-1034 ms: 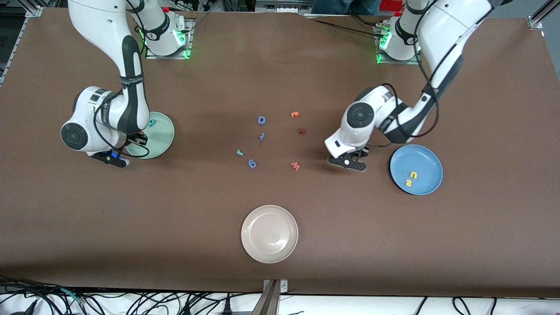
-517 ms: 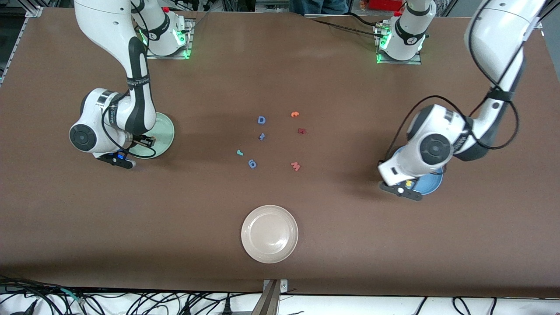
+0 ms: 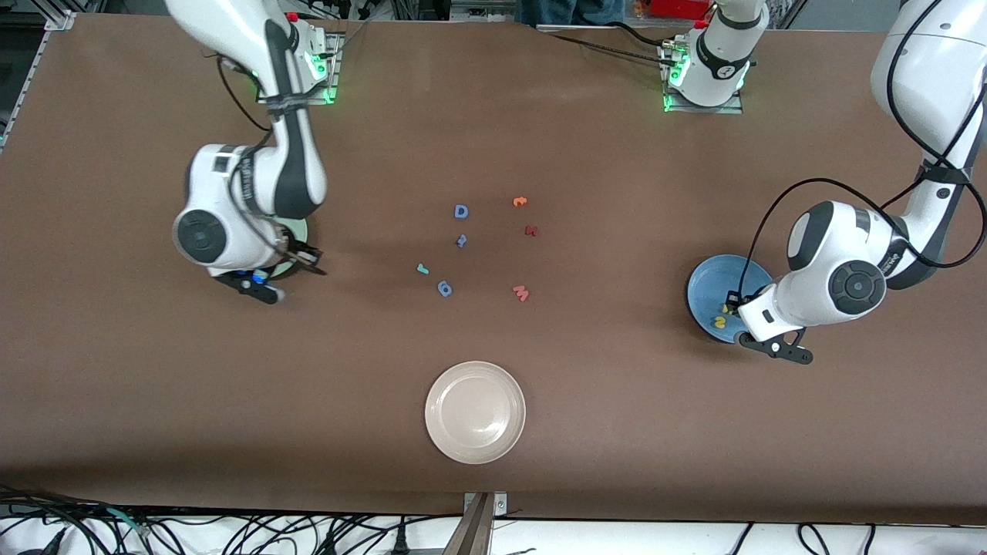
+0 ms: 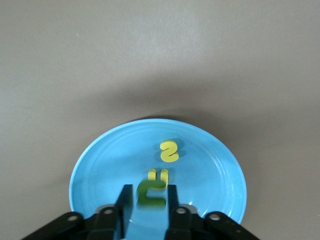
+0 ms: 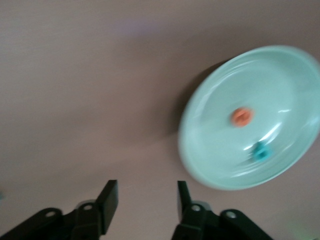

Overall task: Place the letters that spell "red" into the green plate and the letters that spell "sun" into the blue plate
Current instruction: 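Release the green c on the blue plate while the right gripper releases the e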

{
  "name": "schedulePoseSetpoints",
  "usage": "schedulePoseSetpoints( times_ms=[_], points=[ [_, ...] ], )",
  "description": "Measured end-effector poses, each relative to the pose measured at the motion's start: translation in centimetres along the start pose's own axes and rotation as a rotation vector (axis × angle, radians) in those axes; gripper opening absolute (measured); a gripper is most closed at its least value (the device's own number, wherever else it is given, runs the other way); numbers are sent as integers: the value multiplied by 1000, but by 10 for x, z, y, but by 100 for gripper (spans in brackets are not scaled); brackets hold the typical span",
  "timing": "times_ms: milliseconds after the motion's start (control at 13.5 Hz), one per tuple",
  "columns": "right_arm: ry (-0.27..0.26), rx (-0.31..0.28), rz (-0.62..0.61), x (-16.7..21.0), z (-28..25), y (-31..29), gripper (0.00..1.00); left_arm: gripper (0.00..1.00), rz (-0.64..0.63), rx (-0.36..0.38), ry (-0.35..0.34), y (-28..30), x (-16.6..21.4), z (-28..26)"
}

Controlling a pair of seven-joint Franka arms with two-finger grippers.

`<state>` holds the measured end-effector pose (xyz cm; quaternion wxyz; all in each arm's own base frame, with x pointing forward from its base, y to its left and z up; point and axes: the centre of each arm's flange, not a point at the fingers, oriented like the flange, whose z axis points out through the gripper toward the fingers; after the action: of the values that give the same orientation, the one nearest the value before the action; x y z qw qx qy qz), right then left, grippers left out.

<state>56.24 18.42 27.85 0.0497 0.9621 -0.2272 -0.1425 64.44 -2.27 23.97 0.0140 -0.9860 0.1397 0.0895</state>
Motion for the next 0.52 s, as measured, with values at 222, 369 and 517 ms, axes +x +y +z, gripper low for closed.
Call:
schedulePoseSetpoints(
  times_ms=[222, 369, 517],
  points=[
    [-7, 101, 61, -28, -2, -55, 55, 70, -15, -2, -10, -13, -3, 3],
    [18, 148, 102, -31, 14, -78, 55, 90, -34, -1, -7, -25, -6, -2],
    [67, 167, 133, -38, 37, -102, 55, 100, -62, 6, 6, -42, -9, -14]
  ],
)
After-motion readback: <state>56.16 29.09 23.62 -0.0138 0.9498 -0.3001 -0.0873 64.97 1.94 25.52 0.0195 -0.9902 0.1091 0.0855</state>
